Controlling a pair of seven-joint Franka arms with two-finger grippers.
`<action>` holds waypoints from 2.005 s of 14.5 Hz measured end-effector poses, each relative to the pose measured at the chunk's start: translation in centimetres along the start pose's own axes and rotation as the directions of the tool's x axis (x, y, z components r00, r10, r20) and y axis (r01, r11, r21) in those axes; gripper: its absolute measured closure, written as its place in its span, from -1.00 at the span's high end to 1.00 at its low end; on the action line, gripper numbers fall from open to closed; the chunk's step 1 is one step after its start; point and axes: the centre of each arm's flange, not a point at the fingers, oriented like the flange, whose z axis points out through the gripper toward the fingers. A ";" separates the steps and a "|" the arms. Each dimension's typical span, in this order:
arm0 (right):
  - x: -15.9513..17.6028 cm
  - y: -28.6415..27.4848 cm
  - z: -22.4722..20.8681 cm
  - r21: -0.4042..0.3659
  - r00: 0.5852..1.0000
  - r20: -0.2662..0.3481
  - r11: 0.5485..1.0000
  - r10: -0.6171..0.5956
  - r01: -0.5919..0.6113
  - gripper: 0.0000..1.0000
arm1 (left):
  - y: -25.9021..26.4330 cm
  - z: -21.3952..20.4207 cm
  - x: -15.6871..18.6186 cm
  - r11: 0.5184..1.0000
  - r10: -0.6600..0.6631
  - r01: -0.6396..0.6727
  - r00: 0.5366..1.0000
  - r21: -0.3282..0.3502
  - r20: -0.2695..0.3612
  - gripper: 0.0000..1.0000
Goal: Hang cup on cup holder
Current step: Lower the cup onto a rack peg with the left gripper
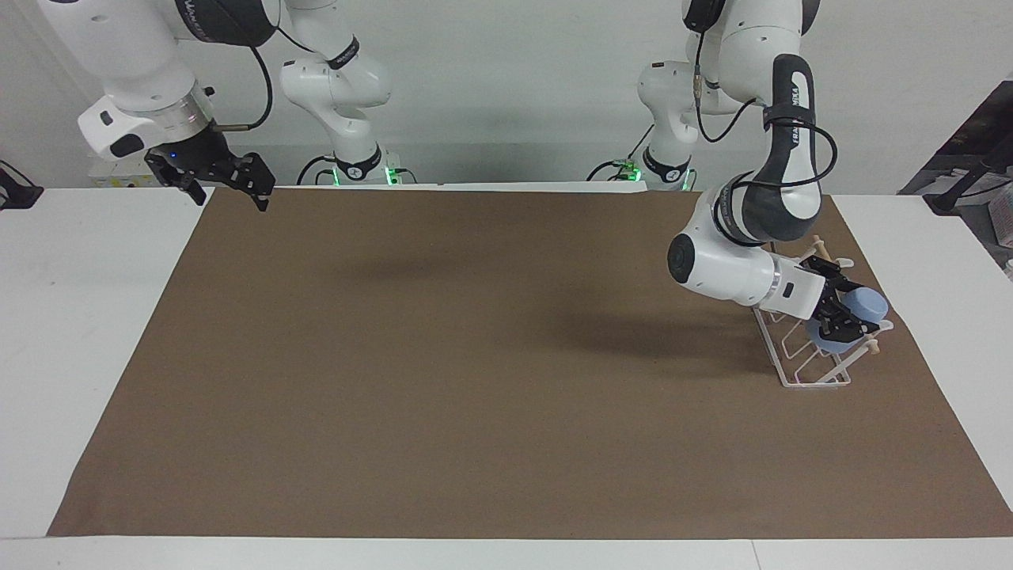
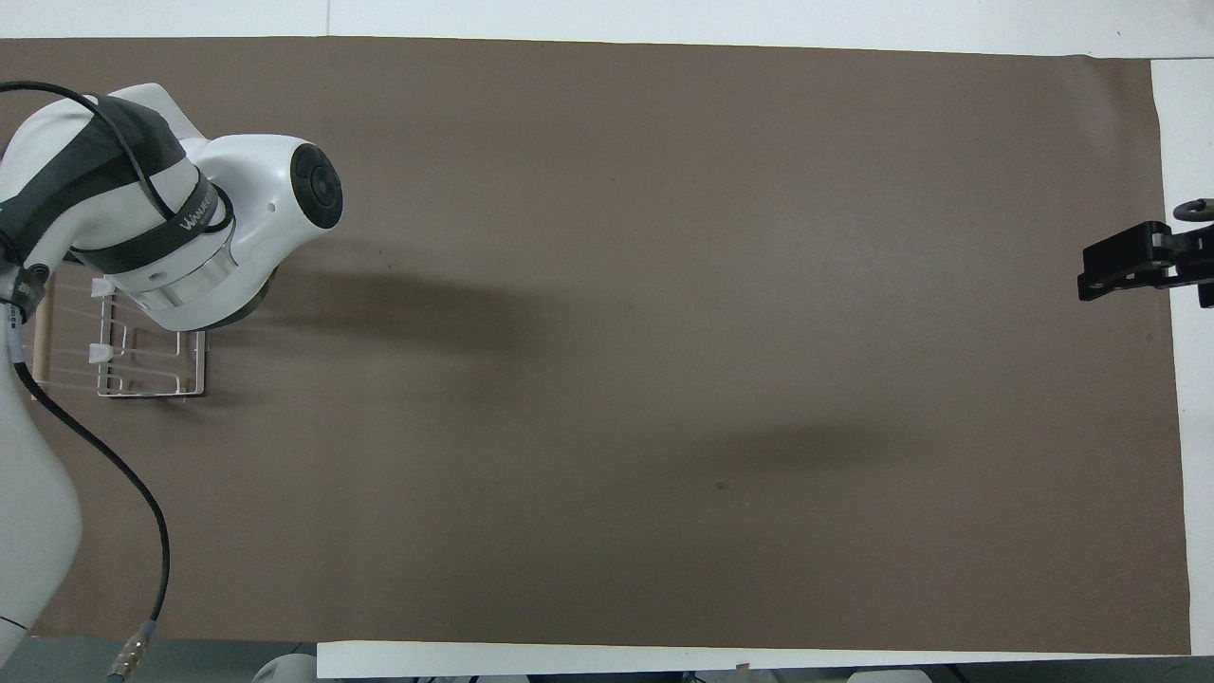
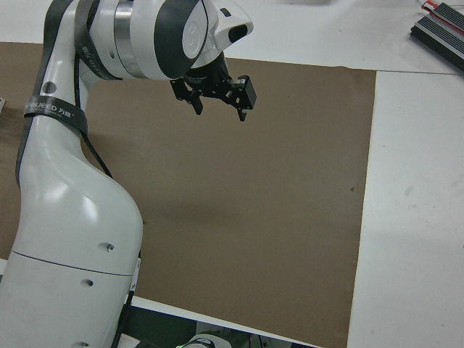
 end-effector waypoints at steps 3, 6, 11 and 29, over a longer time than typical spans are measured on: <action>0.0 -0.1 0.0 0.000 1.000 0.001 1.000 -0.001 0.001 0.99 | -0.1 0.0 -0.4 1.000 0.001 -0.002 1.000 0.013 0.025 0.44; 0.0 0.0 0.0 0.000 1.000 0.001 1.000 0.001 -0.001 0.99 | -0.2 0.1 -1.0 1.000 0.011 -0.011 0.999 0.017 0.033 0.44; 0.0 0.1 0.0 0.000 1.000 0.001 1.000 0.002 -0.002 0.99 | 0.3 -0.2 -1.7 1.000 0.015 -0.013 0.997 -0.024 0.073 0.44; 0.0 0.2 0.1 0.000 1.000 0.002 1.000 0.003 -0.003 0.99 | 2.0 -2.9 8.2 0.962 0.269 -0.259 0.839 -0.088 0.474 1.00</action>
